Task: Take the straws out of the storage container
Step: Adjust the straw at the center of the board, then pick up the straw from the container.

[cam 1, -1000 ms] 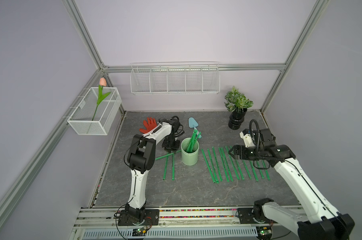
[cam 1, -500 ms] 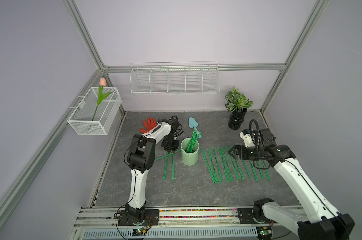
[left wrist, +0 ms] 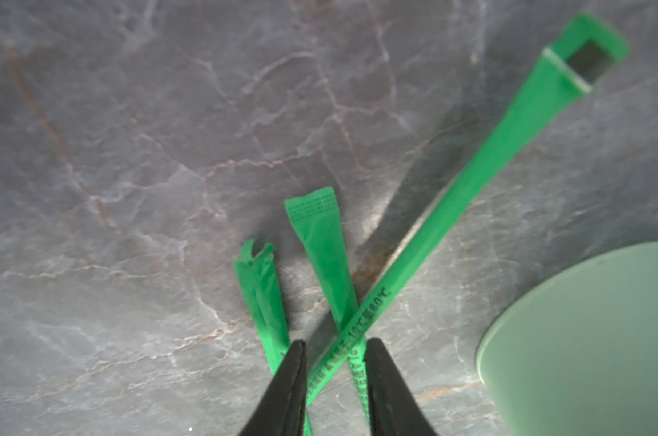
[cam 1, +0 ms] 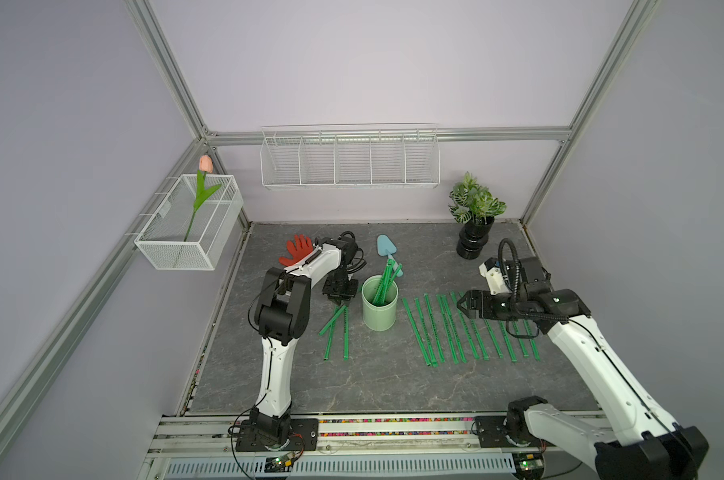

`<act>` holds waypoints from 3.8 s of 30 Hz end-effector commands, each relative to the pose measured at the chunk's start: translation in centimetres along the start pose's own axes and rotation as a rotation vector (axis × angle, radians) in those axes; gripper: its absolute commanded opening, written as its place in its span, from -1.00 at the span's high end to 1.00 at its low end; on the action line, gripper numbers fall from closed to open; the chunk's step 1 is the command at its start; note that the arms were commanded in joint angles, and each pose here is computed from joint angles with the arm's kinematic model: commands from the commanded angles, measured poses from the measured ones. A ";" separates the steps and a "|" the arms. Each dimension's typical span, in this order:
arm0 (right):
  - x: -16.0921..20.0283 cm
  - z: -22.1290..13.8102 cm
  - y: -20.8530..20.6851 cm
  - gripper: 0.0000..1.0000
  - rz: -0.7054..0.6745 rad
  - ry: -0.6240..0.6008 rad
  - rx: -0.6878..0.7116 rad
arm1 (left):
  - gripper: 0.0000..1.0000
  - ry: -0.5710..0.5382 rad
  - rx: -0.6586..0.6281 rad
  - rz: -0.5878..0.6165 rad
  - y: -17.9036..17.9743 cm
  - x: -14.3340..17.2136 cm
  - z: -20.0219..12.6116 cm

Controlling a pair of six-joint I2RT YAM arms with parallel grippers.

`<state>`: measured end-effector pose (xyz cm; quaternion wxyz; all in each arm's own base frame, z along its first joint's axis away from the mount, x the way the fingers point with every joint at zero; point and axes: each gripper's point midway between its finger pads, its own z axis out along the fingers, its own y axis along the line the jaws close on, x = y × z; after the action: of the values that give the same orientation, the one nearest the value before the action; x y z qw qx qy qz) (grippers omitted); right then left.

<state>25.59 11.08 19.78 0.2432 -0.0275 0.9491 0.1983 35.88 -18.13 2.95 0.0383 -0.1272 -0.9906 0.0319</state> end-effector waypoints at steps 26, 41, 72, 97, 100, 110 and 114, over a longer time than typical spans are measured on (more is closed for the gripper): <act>-0.7 -0.2 0.4 -0.78 -0.013 -0.013 -0.004 | 0.75 -0.035 0.019 -0.005 -0.3 -0.2 -2.0; -0.9 -0.4 0.6 -0.78 -0.022 -0.018 -0.014 | 0.74 -0.067 -0.004 -0.142 4.7 2.1 -4.5; -0.8 0.2 0.8 -0.78 -0.010 -0.016 -0.034 | 0.55 -0.159 0.045 -0.235 5.8 3.6 -6.1; -1.7 -0.7 0.9 -0.78 0.009 -0.040 -0.021 | 0.39 -0.657 0.365 0.220 -12.6 2.2 -18.4; -1.6 -0.6 0.9 -0.78 0.011 -0.037 -0.021 | 0.40 -0.642 0.362 0.233 -13.3 2.1 -17.7; -1.4 -0.5 0.9 -0.78 0.011 -0.030 -0.027 | 0.44 -0.619 0.340 0.239 -13.8 1.3 -16.5; -1.3 -0.4 0.8 -0.78 0.009 -0.025 -0.026 | 0.46 -0.610 0.329 0.242 -13.8 0.8 -16.0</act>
<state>26.51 11.56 20.82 0.2549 -0.0231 0.9434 0.2111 32.19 -29.76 19.15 -0.2279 -0.2124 -0.9215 0.2319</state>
